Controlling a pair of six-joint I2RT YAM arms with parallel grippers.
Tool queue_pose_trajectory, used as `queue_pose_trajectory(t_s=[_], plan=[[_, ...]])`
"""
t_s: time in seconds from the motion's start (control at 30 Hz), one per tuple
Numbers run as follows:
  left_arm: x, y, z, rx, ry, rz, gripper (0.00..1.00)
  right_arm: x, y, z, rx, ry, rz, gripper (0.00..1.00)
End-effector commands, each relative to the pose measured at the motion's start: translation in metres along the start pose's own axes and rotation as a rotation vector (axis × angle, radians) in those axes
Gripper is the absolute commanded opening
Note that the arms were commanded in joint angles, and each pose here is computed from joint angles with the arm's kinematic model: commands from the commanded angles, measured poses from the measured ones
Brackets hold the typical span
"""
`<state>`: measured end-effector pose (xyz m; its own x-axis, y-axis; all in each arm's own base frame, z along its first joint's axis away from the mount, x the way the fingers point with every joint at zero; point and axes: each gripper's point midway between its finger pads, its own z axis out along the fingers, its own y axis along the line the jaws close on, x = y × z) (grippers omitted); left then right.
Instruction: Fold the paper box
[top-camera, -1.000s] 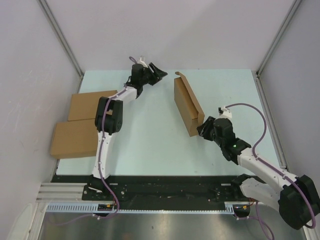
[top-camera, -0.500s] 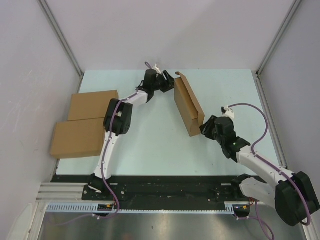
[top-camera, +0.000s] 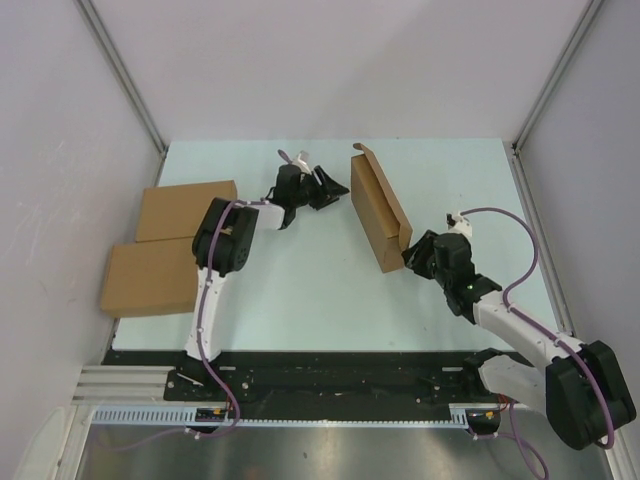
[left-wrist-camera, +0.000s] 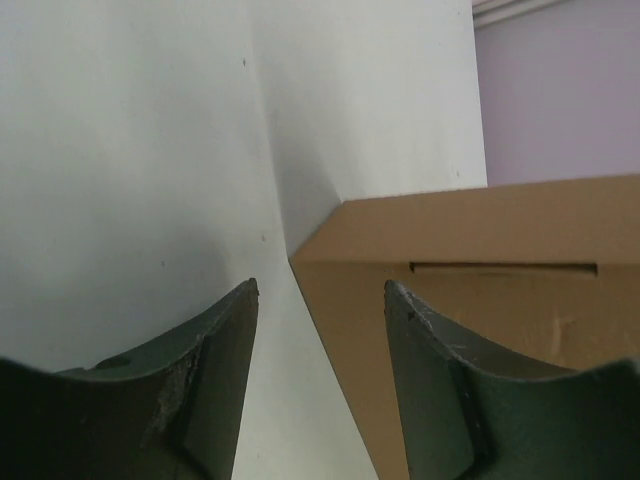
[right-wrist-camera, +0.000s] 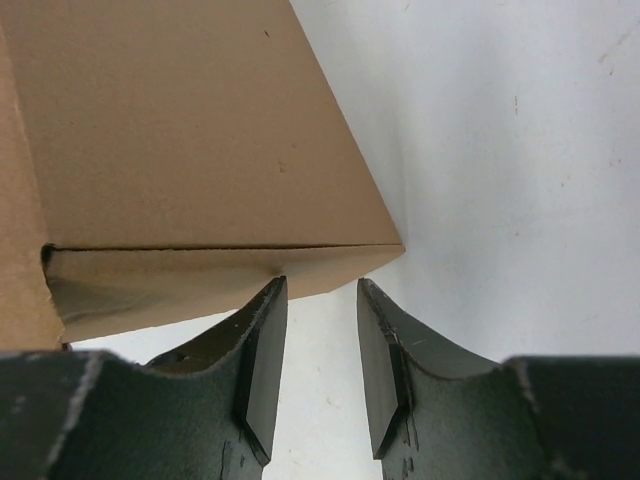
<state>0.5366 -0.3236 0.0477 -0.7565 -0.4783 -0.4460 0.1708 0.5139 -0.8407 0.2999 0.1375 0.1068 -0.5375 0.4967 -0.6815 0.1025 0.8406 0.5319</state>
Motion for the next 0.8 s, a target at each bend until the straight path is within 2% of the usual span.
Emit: queue_pose_trajectory(t_s=[0.0, 0.27, 0.33, 0.37, 0.43, 0.47, 0.5, 0.53, 0.7, 0.77], plan=[[-0.013, -0.050, -0.018, 0.118, -0.041, 0.057, 0.59, -0.013, 0.007, 0.002, -0.040, -0.052, 0.000, 0.40], [-0.027, -0.041, -0.028, 0.044, -0.106, 0.050, 0.58, -0.016, -0.009, -0.003, -0.016, -0.070, 0.014, 0.40], [-0.034, -0.035, -0.032, 0.022, -0.120, 0.037, 0.56, -0.017, -0.014, -0.004, -0.008, -0.070, 0.017, 0.37], [-0.036, -0.034, -0.033, 0.016, -0.124, 0.035, 0.51, -0.018, -0.015, -0.004, -0.004, -0.072, 0.019, 0.35], [-0.041, -0.027, -0.038, -0.017, -0.133, 0.024, 0.37, -0.021, -0.021, -0.006, 0.017, -0.079, 0.031, 0.18], [-0.042, -0.023, -0.041, -0.033, -0.139, 0.019, 0.19, -0.025, -0.023, -0.008, 0.023, -0.094, 0.035, 0.04], [-0.049, -0.017, -0.045, -0.055, -0.161, 0.015, 0.11, -0.027, -0.025, -0.009, 0.032, -0.102, 0.038, 0.00], [-0.051, -0.014, -0.050, -0.069, -0.172, 0.010, 0.01, -0.027, -0.026, -0.010, 0.037, -0.102, 0.037, 0.00], [-0.068, 0.006, -0.058, -0.176, -0.197, -0.052, 0.00, -0.028, -0.027, -0.017, 0.044, -0.109, 0.044, 0.00], [-0.081, 0.001, -0.048, -0.157, -0.186, -0.071, 0.01, -0.019, -0.030, -0.019, 0.059, -0.079, 0.041, 0.00]])
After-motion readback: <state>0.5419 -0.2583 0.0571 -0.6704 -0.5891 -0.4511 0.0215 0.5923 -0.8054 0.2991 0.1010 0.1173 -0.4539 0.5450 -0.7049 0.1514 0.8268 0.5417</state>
